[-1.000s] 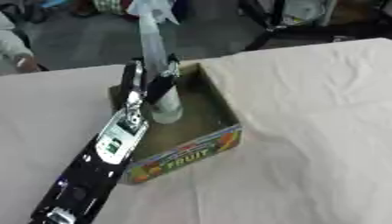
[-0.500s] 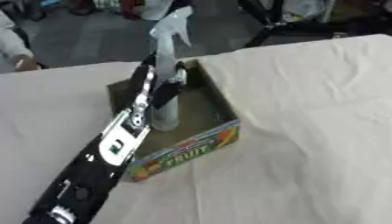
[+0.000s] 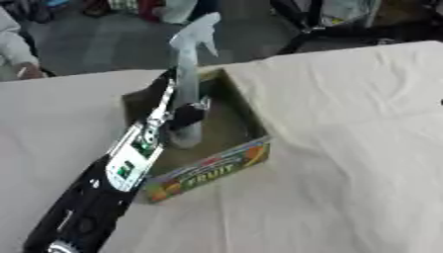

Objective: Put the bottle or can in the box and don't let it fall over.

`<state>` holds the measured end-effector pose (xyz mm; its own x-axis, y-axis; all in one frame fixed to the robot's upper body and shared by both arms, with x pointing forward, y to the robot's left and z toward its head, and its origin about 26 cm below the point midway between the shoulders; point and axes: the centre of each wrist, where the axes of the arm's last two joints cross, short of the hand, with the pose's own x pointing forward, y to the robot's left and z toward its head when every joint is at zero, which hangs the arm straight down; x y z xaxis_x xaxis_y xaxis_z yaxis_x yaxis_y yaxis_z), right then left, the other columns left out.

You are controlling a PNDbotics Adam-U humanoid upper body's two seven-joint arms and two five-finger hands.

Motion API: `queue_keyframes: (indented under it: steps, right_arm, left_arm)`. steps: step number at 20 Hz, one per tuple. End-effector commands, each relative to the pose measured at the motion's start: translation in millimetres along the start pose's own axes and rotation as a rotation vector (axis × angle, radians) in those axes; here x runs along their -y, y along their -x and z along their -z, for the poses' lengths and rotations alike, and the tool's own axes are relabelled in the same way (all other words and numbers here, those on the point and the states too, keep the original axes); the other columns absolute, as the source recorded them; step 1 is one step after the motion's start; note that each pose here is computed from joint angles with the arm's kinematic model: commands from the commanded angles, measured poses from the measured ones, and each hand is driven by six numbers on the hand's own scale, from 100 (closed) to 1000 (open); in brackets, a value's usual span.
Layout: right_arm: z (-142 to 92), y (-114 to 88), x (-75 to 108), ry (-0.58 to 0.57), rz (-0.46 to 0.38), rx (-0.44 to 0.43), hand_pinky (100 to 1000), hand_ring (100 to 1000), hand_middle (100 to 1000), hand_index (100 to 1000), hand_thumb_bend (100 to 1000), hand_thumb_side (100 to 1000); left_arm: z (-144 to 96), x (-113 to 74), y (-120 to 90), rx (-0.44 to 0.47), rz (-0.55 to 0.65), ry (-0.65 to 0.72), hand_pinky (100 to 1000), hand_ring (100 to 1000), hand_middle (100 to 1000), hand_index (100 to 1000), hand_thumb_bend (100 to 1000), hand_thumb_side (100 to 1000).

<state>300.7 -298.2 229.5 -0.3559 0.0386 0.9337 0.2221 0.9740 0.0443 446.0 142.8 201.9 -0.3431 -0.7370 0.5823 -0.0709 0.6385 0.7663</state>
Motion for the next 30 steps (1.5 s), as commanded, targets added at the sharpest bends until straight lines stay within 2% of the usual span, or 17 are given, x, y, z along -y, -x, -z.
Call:
queue_keyframes:
  steps: [1, 3, 5, 7, 10, 12, 13, 14, 16, 17, 19, 22, 25, 27, 30]
  right_arm:
    - [0, -10, 3.2, 0.006, -0.016, 0.039, 783, 893, 911, 924, 100, 1000]
    - [0, -10, 3.8, 0.006, -0.017, 0.040, 783, 893, 911, 924, 100, 1000]
    - [0, -10, 4.3, 0.007, -0.017, 0.042, 783, 892, 911, 924, 100, 1000]
    - [0, -10, 4.4, 0.007, -0.016, 0.043, 783, 892, 911, 924, 100, 1000]
    - [0, -10, 4.8, 0.007, -0.016, 0.043, 783, 892, 910, 923, 100, 1000]
    - [-1, -9, 5.6, 0.011, -0.017, 0.043, 783, 892, 910, 923, 100, 1000]
    - [-1, -9, 6.0, 0.014, -0.018, 0.044, 782, 892, 910, 923, 100, 1000]
    - [-1, -9, 6.6, 0.017, -0.018, 0.046, 782, 892, 910, 923, 100, 1000]
    - [-1, -9, 7.4, 0.021, -0.018, 0.047, 782, 892, 910, 923, 100, 1000]
    - [-1, -9, 7.4, 0.021, -0.017, 0.048, 782, 892, 910, 923, 100, 1000]
    - [-1, -9, 8.3, 0.024, -0.018, 0.052, 782, 892, 910, 923, 100, 1000]
    - [-1, -9, 10.4, 0.035, -0.021, 0.057, 781, 892, 910, 923, 100, 1000]
    - [-1, -8, 10.6, 0.034, -0.020, 0.056, 781, 893, 910, 923, 100, 1000]
    - [-2, -7, 12.0, 0.038, -0.028, 0.053, 781, 893, 911, 923, 100, 1000]
    - [-3, -6, 15.2, 0.050, -0.041, 0.055, 781, 893, 910, 922, 100, 1000]
  left_arm:
    - [-3, -31.4, -9, 0.054, 0.040, -0.041, 1000, 918, 839, 939, 100, 760]
    - [-8, -39.6, -11, 0.070, 0.057, -0.039, 1000, 948, 909, 1000, 100, 770]
    - [-12, -42.3, -12, 0.083, 0.069, -0.016, 1000, 1000, 980, 1000, 100, 773]
    - [-14, -39.9, -9, 0.078, 0.071, 0.027, 1000, 1000, 1000, 1000, 100, 773]
    - [-16, -42.6, -3, 0.054, 0.076, 0.068, 1000, 1000, 1000, 1000, 100, 668]
    - [-19, -49.8, -2, 0.042, 0.079, 0.076, 1000, 1000, 1000, 1000, 100, 520]
    - [-21, -54.6, -1, 0.039, 0.083, 0.077, 1000, 1000, 1000, 1000, 100, 492]
    - [-24, -61.5, 0, 0.032, 0.085, 0.072, 1000, 995, 988, 1000, 100, 570]
    - [-30, -75.4, 1, 0.019, 0.090, 0.041, 1000, 979, 952, 1000, 100, 668]
    - [-33, -78.8, 2, 0.011, 0.088, 0.032, 1000, 976, 944, 1000, 100, 677]
    - [-39, -84.7, 4, 0.007, 0.081, 0.006, 1000, 969, 928, 1000, 100, 647]
    - [-47, -90.9, 1, 0.017, 0.060, -0.025, 1000, 935, 855, 982, 100, 655]
    - [-51, -93.3, -1, 0.026, 0.042, -0.006, 1000, 924, 841, 951, 100, 641]
    - [-55, -96.0, 0, 0.020, 0.028, 0.009, 1000, 894, 804, 901, 100, 678]
    - [-63, -104.5, 5, 0.013, 0.015, 0.006, 1000, 885, 798, 895, 100, 638]
